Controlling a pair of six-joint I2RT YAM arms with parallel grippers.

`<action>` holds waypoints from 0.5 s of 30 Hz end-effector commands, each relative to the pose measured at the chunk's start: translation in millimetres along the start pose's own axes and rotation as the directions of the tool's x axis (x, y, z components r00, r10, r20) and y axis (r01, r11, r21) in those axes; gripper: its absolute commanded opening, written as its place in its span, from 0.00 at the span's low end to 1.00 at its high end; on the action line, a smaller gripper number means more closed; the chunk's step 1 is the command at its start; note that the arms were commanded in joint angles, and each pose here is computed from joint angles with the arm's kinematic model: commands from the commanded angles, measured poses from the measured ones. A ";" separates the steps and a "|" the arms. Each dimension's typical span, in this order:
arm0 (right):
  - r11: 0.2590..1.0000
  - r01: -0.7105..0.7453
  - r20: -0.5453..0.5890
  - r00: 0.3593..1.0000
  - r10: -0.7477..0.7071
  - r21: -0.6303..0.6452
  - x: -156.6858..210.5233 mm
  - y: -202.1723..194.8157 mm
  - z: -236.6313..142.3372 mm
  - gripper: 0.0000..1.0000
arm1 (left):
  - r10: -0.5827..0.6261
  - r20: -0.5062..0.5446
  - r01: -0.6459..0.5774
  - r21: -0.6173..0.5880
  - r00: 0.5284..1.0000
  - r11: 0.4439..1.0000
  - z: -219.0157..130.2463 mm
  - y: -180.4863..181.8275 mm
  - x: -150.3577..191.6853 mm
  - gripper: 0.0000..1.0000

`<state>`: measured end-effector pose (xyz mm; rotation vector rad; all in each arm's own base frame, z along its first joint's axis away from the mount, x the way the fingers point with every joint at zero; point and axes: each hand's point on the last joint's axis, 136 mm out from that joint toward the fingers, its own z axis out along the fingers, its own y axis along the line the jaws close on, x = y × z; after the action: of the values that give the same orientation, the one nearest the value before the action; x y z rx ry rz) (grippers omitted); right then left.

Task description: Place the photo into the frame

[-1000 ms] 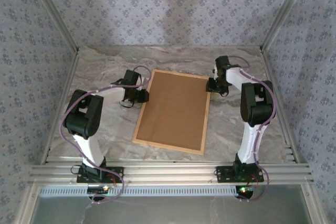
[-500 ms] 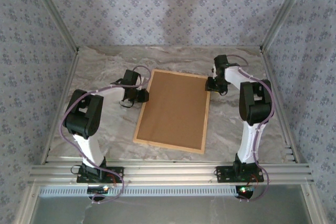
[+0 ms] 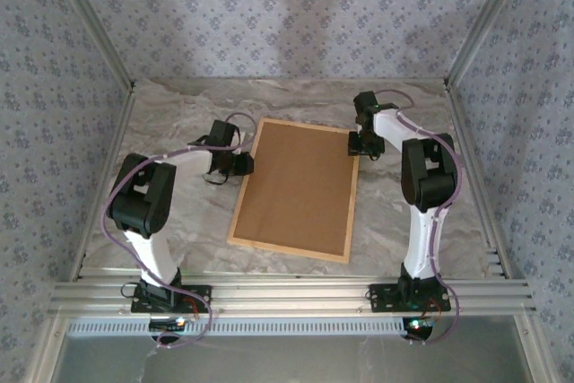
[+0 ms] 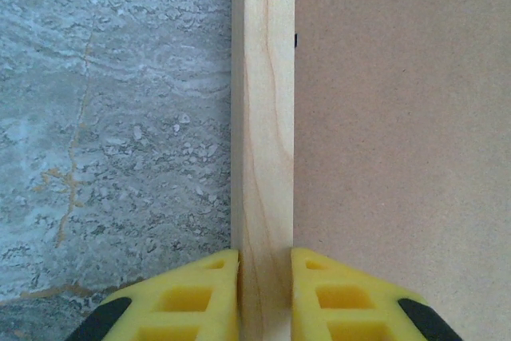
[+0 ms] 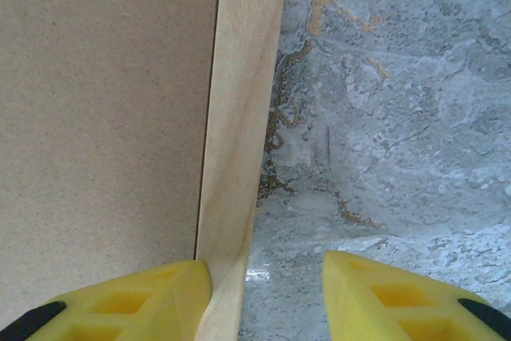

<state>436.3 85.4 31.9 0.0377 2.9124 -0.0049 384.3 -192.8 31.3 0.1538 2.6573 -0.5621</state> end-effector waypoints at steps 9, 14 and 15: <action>0.996 0.083 -0.112 0.991 -0.078 0.041 27.2 20.1 32.3 0.51 | -0.018 -0.057 0.019 0.020 0.998 1.000 2.9 0.0 23.9 0.19; 0.994 0.098 -0.114 0.989 -0.091 0.053 26.9 25.0 33.3 0.53 | -0.018 -0.056 0.019 0.022 0.998 1.000 1.5 -0.1 24.6 0.19; 0.993 0.104 -0.115 0.989 -0.097 0.055 27.0 26.2 33.7 0.53 | -0.017 -0.055 0.018 0.024 0.998 1.000 1.1 -0.6 24.6 0.19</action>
<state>436.5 85.1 33.2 -0.0092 2.9165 -0.1667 383.7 -192.4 31.5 0.1475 2.6373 -0.5702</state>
